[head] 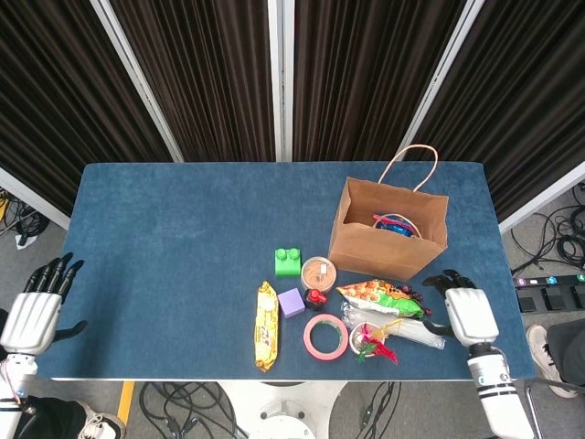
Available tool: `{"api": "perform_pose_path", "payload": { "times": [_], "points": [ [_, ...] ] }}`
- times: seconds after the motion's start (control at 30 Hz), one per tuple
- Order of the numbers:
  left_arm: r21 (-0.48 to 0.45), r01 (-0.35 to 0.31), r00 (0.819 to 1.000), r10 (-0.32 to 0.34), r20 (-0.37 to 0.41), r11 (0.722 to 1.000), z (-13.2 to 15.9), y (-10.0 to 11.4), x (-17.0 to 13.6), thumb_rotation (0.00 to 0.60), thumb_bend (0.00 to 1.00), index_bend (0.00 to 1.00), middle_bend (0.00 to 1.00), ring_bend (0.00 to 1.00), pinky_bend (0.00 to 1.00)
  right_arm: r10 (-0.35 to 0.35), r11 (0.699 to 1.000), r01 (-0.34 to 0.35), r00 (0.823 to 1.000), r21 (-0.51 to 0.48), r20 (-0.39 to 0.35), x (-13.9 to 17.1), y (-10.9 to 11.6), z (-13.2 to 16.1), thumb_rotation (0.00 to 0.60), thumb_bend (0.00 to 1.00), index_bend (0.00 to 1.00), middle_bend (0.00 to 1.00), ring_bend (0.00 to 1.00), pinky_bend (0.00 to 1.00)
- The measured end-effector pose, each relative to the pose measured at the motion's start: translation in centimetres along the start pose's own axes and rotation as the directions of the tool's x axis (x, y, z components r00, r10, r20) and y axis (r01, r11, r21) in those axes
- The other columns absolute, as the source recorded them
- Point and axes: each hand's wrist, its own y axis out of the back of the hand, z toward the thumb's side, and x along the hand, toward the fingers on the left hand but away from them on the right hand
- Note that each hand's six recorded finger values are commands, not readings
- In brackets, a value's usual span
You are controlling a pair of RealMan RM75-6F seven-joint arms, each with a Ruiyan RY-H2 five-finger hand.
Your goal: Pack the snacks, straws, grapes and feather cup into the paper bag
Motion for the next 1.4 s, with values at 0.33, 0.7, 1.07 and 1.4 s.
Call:
{"api": "perform_pose_path", "payload": {
  "times": [0.33, 0.7, 1.07, 1.4],
  "points": [
    [0.015, 0.004, 1.0, -0.004, -0.004, 1.0, -0.4, -0.3, -0.1, 0.6, 0.06, 0.1, 0.09, 0.0, 0.14, 0.034, 0.999, -0.033, 0.999, -0.029, 0.01, -0.9, -2.2, 0.3, 0.6, 0.0, 0.3, 0.32, 0.15, 0.25],
    [0.028, -0.003, 1.0, 0.003, -0.003, 1.0, -0.5, -0.1, -0.2, 0.6, 0.06, 0.1, 0.09, 0.0, 0.14, 0.054, 0.998, -0.054, 0.998, -0.014, 0.009, -2.7, -3.7, 1.3, 0.6, 0.02, 0.3, 0.33, 0.18, 0.26],
    [0.027, 0.005, 1.0, -0.005, -0.008, 1.0, -0.7, -0.4, -0.2, 0.6, 0.06, 0.1, 0.09, 0.0, 0.14, 0.071, 0.997, -0.071, 0.997, 0.018, 0.023, -3.5, -4.7, 1.8, 0.6, 0.17, 0.42, 0.41, 0.3, 0.4],
    [0.024, 0.001, 1.0, -0.001, -0.009, 1.0, -0.8, -0.3, -0.3, 0.6, 0.06, 0.1, 0.09, 0.0, 0.14, 0.088, 0.995, -0.089, 0.996, 0.039, 0.02, -3.5, -5.1, 2.1, 0.6, 0.31, 0.59, 0.52, 0.42, 0.54]
  ]
}}
